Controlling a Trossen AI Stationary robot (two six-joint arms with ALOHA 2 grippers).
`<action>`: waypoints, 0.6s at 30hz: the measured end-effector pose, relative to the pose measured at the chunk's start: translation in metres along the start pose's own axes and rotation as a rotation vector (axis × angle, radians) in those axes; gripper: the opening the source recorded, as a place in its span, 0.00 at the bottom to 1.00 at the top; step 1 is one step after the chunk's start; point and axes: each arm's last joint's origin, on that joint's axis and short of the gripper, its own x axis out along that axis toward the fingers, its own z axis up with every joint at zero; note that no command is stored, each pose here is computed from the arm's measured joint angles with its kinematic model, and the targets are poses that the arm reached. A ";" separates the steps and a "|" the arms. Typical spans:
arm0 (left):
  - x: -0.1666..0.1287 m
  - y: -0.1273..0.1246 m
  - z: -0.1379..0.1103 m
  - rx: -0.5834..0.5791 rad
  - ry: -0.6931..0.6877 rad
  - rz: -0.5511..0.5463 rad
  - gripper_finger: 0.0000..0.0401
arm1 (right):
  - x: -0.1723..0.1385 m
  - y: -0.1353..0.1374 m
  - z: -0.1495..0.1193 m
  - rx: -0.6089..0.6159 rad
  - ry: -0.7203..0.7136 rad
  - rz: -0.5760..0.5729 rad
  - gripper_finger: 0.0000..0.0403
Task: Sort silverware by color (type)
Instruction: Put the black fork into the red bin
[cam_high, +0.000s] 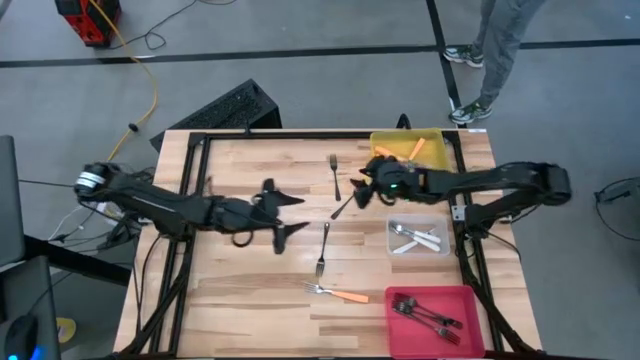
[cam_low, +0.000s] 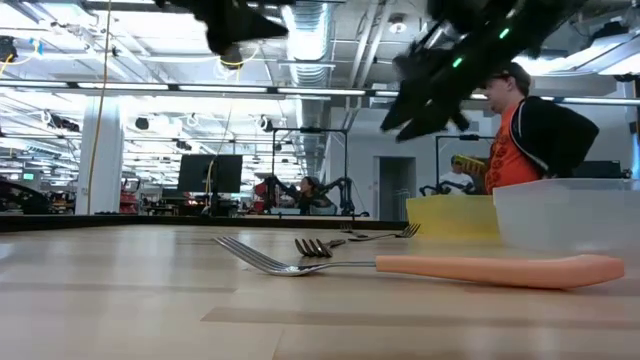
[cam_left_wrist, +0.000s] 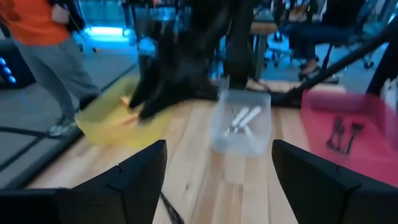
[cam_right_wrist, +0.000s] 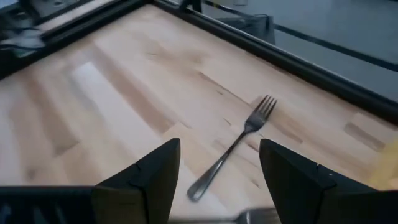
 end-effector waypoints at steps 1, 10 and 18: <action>-0.009 0.000 0.005 -0.005 -0.016 0.002 0.68 | 0.010 0.002 -0.004 0.015 -0.004 -0.019 0.61; -0.058 0.000 0.026 -0.016 -0.077 0.002 0.68 | 0.082 0.019 -0.030 0.034 0.012 -0.161 0.61; -0.063 -0.006 0.022 0.012 -0.047 0.002 0.68 | 0.125 0.032 -0.035 -0.013 0.114 -0.263 0.61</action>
